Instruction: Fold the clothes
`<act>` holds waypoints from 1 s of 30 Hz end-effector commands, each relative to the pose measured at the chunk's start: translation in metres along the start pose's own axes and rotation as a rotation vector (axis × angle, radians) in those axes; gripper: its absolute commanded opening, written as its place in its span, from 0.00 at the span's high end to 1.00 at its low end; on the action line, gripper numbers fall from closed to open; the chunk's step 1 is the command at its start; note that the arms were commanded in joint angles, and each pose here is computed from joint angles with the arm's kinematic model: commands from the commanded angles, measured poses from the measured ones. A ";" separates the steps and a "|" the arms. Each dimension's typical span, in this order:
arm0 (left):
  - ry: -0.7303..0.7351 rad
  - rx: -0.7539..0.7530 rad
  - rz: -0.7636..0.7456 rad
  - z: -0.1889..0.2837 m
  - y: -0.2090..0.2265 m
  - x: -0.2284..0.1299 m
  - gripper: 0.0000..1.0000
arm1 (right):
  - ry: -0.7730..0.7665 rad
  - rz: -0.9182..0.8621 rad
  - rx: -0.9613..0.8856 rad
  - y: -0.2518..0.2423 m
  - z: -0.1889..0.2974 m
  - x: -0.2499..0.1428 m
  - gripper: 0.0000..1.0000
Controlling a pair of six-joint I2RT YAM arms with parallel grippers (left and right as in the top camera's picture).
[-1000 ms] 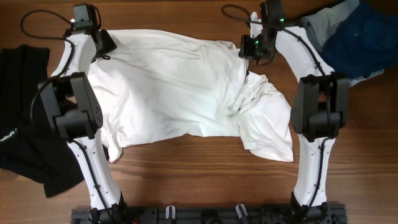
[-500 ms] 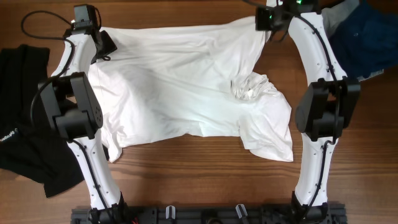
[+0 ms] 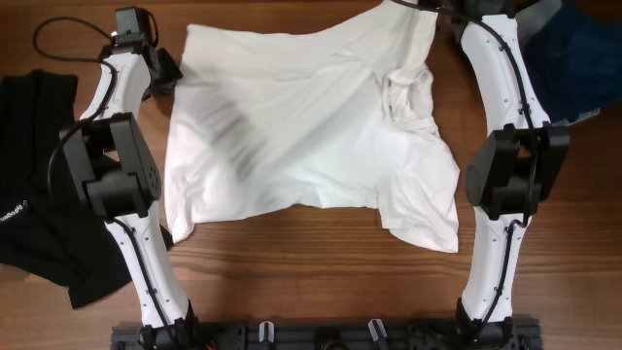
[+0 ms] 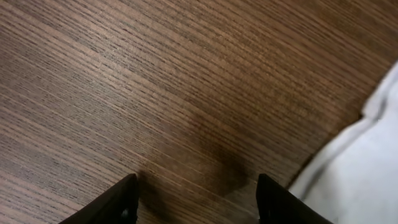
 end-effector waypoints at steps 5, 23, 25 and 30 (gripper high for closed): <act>0.017 -0.061 0.020 0.000 -0.005 0.003 0.26 | 0.030 0.079 0.080 0.014 0.001 -0.003 0.96; -0.019 -0.499 0.115 0.039 -0.050 0.030 0.39 | 0.125 0.135 0.225 0.042 0.005 -0.019 0.96; -0.022 -0.503 0.114 0.041 -0.051 0.031 0.39 | 0.176 0.137 0.253 0.052 0.007 -0.026 0.96; -0.035 -0.510 0.112 0.042 -0.051 0.033 0.37 | 0.328 0.146 0.341 0.088 0.019 -0.046 0.96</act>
Point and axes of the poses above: each gripper's point midway between its finger pads, its own z axis back along the fingers, its own y axis along the line the jaws close on, x = y × z, the point moved 8 cm from there along z, back along the fingers, and after that the axes turned 3 degrees about z, right-handed, at the moved point
